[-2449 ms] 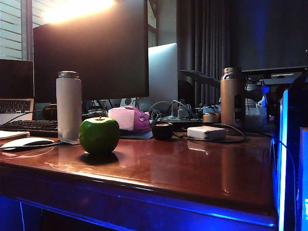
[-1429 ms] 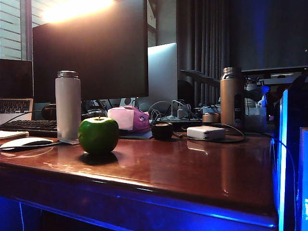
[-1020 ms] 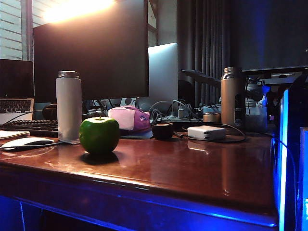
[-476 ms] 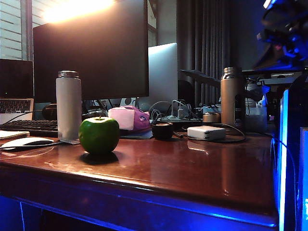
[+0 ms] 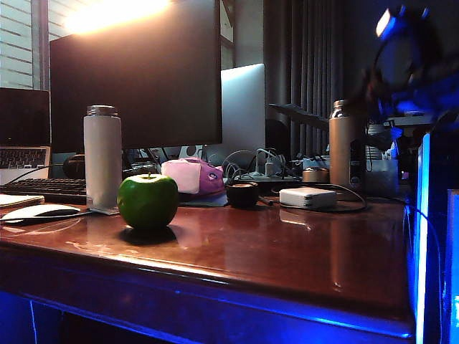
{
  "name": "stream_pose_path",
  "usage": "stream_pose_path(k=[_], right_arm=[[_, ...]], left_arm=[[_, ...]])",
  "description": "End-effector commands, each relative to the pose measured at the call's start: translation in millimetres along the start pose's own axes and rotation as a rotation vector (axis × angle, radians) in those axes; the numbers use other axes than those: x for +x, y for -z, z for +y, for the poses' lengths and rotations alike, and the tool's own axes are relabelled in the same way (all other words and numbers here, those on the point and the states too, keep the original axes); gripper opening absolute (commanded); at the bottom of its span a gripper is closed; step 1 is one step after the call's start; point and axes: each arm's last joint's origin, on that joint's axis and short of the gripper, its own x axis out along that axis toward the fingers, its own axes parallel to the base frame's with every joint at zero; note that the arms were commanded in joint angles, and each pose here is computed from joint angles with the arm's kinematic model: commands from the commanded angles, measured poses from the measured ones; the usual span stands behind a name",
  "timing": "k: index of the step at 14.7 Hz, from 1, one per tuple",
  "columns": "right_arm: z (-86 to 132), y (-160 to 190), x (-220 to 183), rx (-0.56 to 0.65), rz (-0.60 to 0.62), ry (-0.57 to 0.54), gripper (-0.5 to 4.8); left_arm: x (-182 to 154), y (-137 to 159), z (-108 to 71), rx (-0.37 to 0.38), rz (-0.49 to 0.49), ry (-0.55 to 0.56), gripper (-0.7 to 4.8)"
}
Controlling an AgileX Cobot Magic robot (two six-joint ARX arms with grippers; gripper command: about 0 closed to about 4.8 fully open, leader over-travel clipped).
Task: Stack the black thermos bottle cap from the table onto the green apple.
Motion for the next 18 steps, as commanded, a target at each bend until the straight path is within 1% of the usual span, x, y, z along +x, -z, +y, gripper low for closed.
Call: stream_pose_path(k=[1,3,6,8,10,13,15,18], right_arm=[[-5,19,25,0.000,-0.023,-0.092,4.79],[-11,35,48,0.043,-0.016,-0.175,4.79],[-21,48,89,0.096,-0.022,-0.317,4.79],[-22,54,116,0.098,-0.015,-0.369,4.79],[-19,62,141,0.091,-0.021,-0.394,4.79],[-6,75,174,0.057,-0.003,-0.443,4.79],[4,80,190,0.007,0.022,-0.479,4.79],[14,83,208,-0.041,0.026,-0.502,4.79]], left_arm=[[-2,-2,-0.6,0.012,-0.020,0.001,-0.05],[-2,-2,-0.5,0.012,-0.020,0.000,-0.05],[-2,-2,-0.6,0.012,-0.020,0.001,-0.05],[-2,-2,-0.6,0.012,-0.019,0.000,-0.05],[-2,-2,-0.6,0.012,-0.020,0.001,-0.05],[-2,-2,-0.6,0.012,-0.019,0.001,-0.05],[-2,-2,-0.5,0.012,-0.019,0.001,-0.05],[-2,-2,-0.5,0.012,-0.019,0.000,-0.05]])
